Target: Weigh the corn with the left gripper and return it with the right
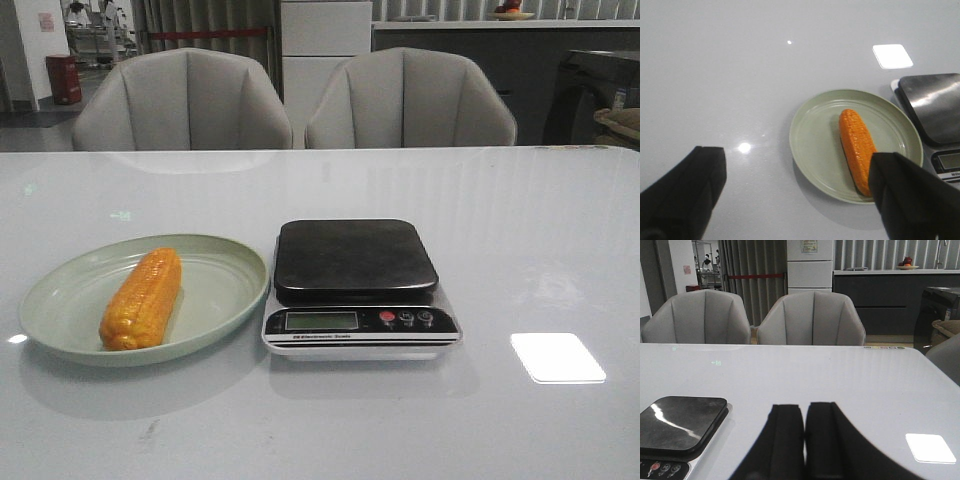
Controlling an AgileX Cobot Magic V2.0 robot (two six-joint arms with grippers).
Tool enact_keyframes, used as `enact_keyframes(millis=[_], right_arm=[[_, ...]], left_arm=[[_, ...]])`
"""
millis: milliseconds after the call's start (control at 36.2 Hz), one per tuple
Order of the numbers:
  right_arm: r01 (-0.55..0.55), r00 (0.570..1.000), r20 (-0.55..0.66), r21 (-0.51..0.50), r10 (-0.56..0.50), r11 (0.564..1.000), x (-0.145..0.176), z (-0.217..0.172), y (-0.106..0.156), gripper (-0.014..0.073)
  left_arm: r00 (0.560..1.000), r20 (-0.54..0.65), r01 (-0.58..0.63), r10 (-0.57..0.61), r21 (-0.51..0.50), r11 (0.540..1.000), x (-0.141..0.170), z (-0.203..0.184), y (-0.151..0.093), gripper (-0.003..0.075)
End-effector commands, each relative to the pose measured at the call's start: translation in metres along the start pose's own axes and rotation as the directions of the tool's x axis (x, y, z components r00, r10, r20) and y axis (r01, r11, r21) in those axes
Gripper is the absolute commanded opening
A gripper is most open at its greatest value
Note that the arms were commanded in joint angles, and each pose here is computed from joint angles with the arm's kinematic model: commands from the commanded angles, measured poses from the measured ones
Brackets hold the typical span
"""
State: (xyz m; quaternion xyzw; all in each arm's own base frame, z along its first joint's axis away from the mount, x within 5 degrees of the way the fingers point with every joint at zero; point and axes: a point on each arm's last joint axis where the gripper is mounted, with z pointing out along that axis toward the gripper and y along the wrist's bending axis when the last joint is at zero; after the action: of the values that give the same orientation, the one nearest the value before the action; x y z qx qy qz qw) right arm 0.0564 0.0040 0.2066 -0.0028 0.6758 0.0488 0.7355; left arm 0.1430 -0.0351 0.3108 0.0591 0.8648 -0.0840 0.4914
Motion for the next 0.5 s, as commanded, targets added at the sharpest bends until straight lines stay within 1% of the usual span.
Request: enact_keyframes(millis=[0, 166, 249, 470], right_arm=[[0.006, 0.996, 0.091, -0.006, -0.006, 1.0, -0.005, -0.002, 0.0, 0.0182], [0.006, 0.996, 0.091, -0.006, -0.006, 1.0, -0.005, -0.002, 0.0, 0.0182], [0.006, 0.996, 0.092, -0.006, -0.006, 1.0, -0.005, -0.002, 0.0, 0.0182], [0.006, 0.996, 0.092, -0.006, -0.006, 1.0, -0.005, -0.002, 0.0, 0.0182]], left_arm=[[0.999, 0.038, -0.02, 0.017, 0.066, 0.998, -0.023, 0.01, -0.014, 0.0637], [0.995, -0.066, -0.062, 0.071, 0.132, 0.989, -0.027, 0.043, -0.035, 0.0637], [0.988, -0.136, -0.057, 0.078, 0.153, 0.987, -0.027, 0.065, -0.047, 0.0637], [0.958, -0.284, 0.0, 0.039, 0.138, 0.99, -0.025, 0.122, -0.063, 0.0631]])
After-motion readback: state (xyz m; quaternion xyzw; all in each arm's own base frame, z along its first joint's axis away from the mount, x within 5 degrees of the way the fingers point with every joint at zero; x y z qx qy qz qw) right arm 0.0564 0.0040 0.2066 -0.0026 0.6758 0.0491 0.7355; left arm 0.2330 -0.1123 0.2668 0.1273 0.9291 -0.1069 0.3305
